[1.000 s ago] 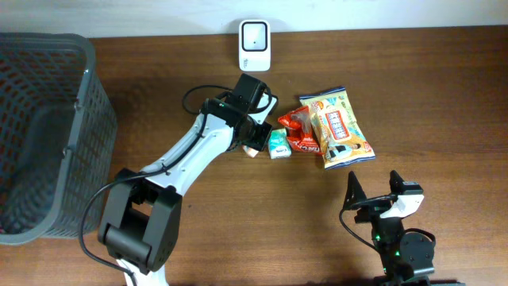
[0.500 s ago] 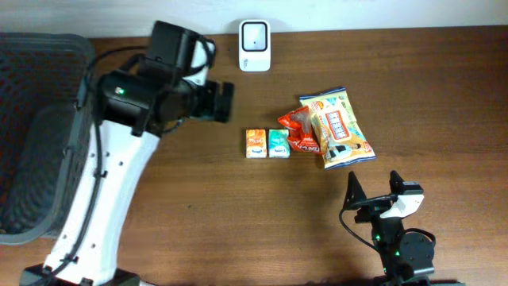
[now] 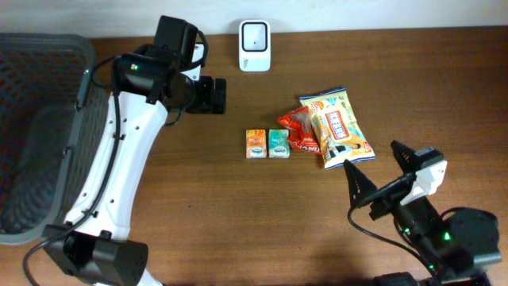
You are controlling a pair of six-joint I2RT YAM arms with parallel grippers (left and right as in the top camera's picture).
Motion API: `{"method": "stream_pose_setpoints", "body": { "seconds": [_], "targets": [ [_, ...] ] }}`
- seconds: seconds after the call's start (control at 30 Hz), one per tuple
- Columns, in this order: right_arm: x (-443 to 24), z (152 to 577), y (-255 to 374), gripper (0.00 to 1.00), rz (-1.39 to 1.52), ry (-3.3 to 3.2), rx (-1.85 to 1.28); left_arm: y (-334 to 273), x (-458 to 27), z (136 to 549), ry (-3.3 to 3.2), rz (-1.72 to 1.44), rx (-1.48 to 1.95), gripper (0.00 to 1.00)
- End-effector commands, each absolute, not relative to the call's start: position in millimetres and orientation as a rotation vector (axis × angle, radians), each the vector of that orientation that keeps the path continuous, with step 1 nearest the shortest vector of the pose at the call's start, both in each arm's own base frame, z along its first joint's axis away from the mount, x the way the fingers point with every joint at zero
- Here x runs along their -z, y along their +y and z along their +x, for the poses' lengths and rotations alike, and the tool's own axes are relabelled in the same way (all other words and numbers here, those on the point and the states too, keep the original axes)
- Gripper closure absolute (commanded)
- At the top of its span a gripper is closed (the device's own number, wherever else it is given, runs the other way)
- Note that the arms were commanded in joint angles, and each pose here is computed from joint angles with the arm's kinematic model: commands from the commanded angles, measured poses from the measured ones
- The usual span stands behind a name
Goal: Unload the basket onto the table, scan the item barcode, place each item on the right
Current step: 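Park the left arm raised and reach the right gripper to the yellow pack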
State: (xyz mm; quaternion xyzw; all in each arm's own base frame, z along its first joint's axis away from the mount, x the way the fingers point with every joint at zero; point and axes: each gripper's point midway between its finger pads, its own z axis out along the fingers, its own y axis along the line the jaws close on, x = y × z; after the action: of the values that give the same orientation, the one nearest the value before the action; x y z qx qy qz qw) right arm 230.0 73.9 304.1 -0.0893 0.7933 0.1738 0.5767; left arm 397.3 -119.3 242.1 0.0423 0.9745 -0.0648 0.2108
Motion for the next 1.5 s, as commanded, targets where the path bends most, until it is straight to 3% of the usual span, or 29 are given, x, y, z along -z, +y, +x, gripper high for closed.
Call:
{"method": "stream_pose_setpoints", "body": {
  "seconds": [0.0, 0.1, 0.3, 0.37, 0.4, 0.53, 0.6, 0.73, 0.77, 0.8, 0.83, 0.93, 1.07, 1.23, 1.3, 1.33, 1.37, 1.4, 1.47],
  "targets": [
    [-302.9, 290.9, 73.7, 0.02, -0.198, 2.162, -0.35, -117.8, -239.4, 398.2, 2.716, 0.101, 0.174, 0.01],
    [-253.6, 353.7, 81.1, 0.01, -0.17, 2.471, -0.362, -117.8, -239.4, 398.2, 2.716, 0.101, 0.174, 0.01],
    [-161.0, 411.2, 106.7, 0.03, -0.174, 2.624, -0.517, -117.8, -239.4, 398.2, 2.716, 0.101, 0.174, 0.01],
    [-113.0, 416.0, 108.7, 0.63, -0.066, 2.747, -0.553, -117.8, -239.4, 398.2, 2.716, 0.101, 0.174, 0.01],
    [-93.6, 414.1, 115.9, 0.68, -0.068, 2.792, -0.616, -117.8, -239.4, 398.2, 2.716, 0.101, 0.174, 0.01],
    [-44.3, 407.4, 170.9, 0.65, -0.188, 2.823, -0.985, -117.8, -239.4, 398.2, 2.716, 0.101, 0.174, 0.01],
    [-46.6, 396.7, 198.0, 0.55, -0.319, 2.799, -1.061, -117.8, -239.4, 398.2, 2.716, 0.101, 0.174, 0.01],
    [-96.6, 397.2, 221.1, 0.47, -0.403, 2.705, -1.164, -117.8, -239.4, 398.2, 2.716, 0.101, 0.174, 0.01],
    [-112.2, 404.9, 212.3, 0.4, -0.399, 2.704, -1.045, -117.8, -239.4, 398.1, 2.716, 0.101, 0.174, 0.01],
    [-127.3, 415.8, 182.0, 0.29, -0.349, 2.75, -0.736, -117.8, -239.4, 398.1, 2.716, 0.101, 0.174, 0.01],
    [-137.1, 424.3, 147.8, 0.26, -0.293, 2.776, -0.432, -117.8, -239.4, 398.1, 2.716, 0.101, 0.174, 0.01],
    [-132.8, 436.4, 89.0, 0.26, -0.094, 2.789, 0.041, -117.8, -239.4, 398.1, 2.716, 0.101, 0.174, 0.01],
    [-75.1, 430.2, 74.6, 0.28, -0.078, 2.881, 0.129, -117.8, -239.4, 398.2, 2.716, 0.101, 0.174, 0.01],
    [-19.8, 422.2, 71.2, 0.49, -0.078, 2.921, 0.142, -117.8, -239.4, 398.2, 2.716, 0.101, 0.174, 0.01],
    [-15.1, 421.1, 71.3, 0.63, -0.081, 2.931, 0.145, -117.8, -239.4, 398.2, 2.716, 0.101, 0.174, 0.01],
    [-15.1, 421.2, 71.3, 0.64, -0.081, 2.931, 0.145, -117.8, -239.4, 398.2, 2.716, 0.101, 0.174, 0.01],
    [-15.0, 421.0, 72.0, 0.84, -0.081, 2.932, 0.139, -117.8, -239.4, 398.1, 2.716, 0.101, 0.174, 0.01],
    [-15.0, 420.7, 77.8, 0.96, -0.085, 2.937, 0.09, -117.8, -239.4, 398.2, 2.716, 0.101, 0.174, 0.01],
    [-31.0, 427.2, 91.7, 0.96, -0.085, 2.932, -0.023, -117.6, -239.4, 398.2, 2.716, 0.101, 0.174, 0.01]
  ]
}}
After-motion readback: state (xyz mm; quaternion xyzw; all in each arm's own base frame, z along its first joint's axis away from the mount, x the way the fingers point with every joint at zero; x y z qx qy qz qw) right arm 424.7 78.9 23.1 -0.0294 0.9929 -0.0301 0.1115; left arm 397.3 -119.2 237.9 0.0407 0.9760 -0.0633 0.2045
